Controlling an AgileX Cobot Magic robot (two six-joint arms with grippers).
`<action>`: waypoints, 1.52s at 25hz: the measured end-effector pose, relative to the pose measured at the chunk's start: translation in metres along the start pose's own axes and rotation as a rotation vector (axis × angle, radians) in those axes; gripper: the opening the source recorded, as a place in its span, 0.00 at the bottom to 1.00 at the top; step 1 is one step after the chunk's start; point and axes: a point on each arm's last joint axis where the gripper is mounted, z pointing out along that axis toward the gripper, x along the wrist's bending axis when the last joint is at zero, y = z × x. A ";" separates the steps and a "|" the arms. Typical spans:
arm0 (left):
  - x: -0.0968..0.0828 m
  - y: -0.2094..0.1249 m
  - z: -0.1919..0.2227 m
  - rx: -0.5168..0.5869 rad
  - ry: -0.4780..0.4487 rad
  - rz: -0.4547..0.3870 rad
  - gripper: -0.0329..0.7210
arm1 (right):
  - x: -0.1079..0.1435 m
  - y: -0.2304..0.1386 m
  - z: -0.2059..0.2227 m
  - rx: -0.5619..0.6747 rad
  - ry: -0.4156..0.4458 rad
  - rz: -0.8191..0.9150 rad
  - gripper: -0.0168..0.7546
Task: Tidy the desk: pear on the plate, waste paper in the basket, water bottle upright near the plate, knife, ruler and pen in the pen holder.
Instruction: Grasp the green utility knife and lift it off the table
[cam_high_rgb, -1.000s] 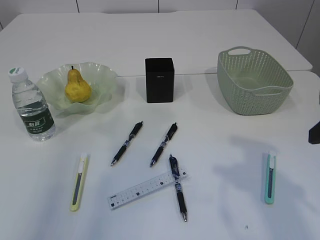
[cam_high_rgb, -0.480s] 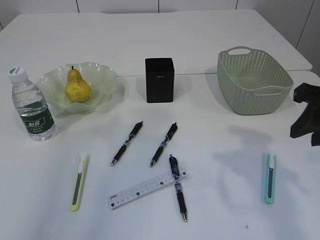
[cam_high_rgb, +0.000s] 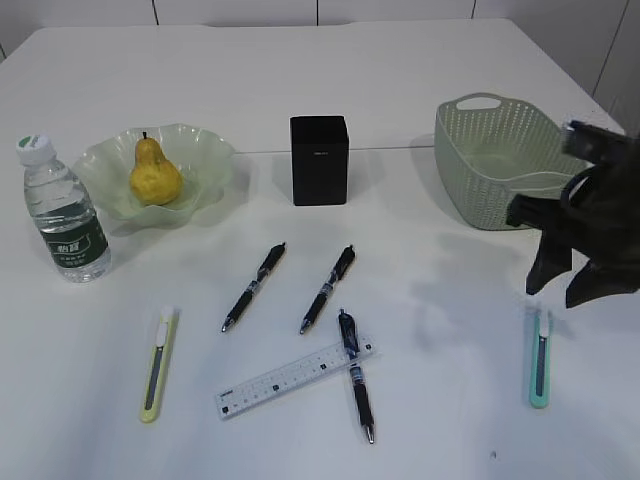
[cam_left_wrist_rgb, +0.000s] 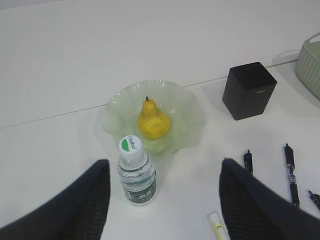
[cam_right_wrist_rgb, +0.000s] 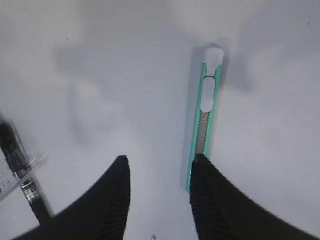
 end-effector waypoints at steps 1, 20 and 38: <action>0.000 0.000 0.000 0.000 0.000 0.000 0.68 | -0.001 0.001 0.006 0.017 -0.011 0.016 0.45; 0.000 0.000 0.000 0.002 0.001 0.002 0.68 | -0.008 0.020 0.061 0.078 -0.125 0.082 0.45; 0.001 0.000 0.001 -0.004 0.007 0.009 0.68 | -0.010 0.024 0.079 0.147 -0.171 0.082 0.45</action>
